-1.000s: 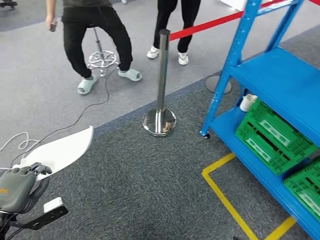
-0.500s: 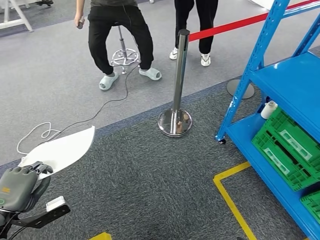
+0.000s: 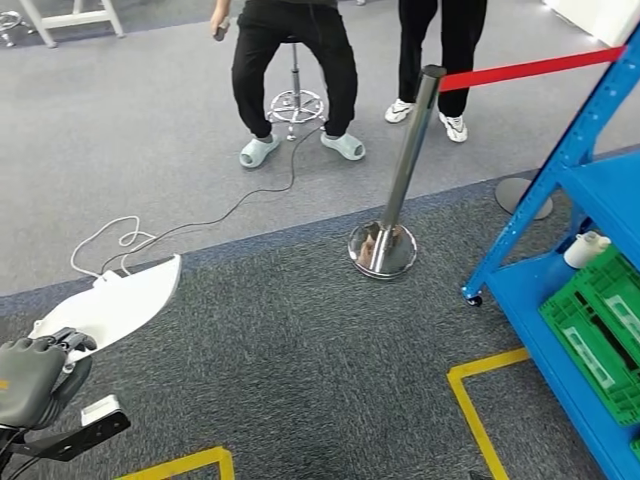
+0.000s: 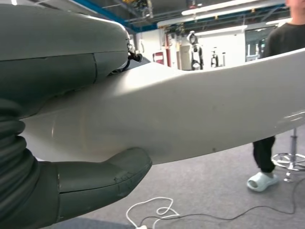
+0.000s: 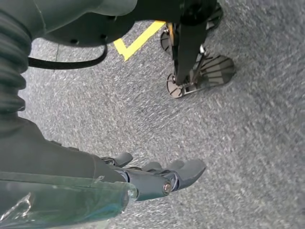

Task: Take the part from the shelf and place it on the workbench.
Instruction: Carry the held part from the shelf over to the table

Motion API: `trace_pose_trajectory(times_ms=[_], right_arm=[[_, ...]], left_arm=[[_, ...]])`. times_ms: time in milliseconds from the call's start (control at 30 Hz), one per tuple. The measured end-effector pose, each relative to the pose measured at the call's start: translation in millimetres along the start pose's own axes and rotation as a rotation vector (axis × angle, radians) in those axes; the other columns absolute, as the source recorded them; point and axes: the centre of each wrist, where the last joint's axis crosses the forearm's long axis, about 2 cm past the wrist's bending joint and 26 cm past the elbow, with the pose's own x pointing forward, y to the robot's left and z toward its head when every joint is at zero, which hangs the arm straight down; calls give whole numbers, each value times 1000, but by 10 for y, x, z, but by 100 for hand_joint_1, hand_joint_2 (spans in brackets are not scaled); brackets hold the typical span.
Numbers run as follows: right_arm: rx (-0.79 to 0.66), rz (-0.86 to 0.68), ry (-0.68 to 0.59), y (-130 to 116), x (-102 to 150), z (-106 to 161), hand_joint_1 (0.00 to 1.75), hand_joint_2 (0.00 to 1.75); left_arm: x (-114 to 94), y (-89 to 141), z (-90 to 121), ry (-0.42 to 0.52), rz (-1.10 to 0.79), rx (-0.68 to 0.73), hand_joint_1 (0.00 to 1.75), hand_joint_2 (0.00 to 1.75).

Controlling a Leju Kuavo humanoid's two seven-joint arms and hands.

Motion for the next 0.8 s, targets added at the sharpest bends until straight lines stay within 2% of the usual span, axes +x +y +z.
trace_pose_trajectory(times_ms=[800], right_arm=[[-7,2,8,-16,-14,-2,0,175]], left_arm=[[-104,12,23,-31,33,-81,175,175]])
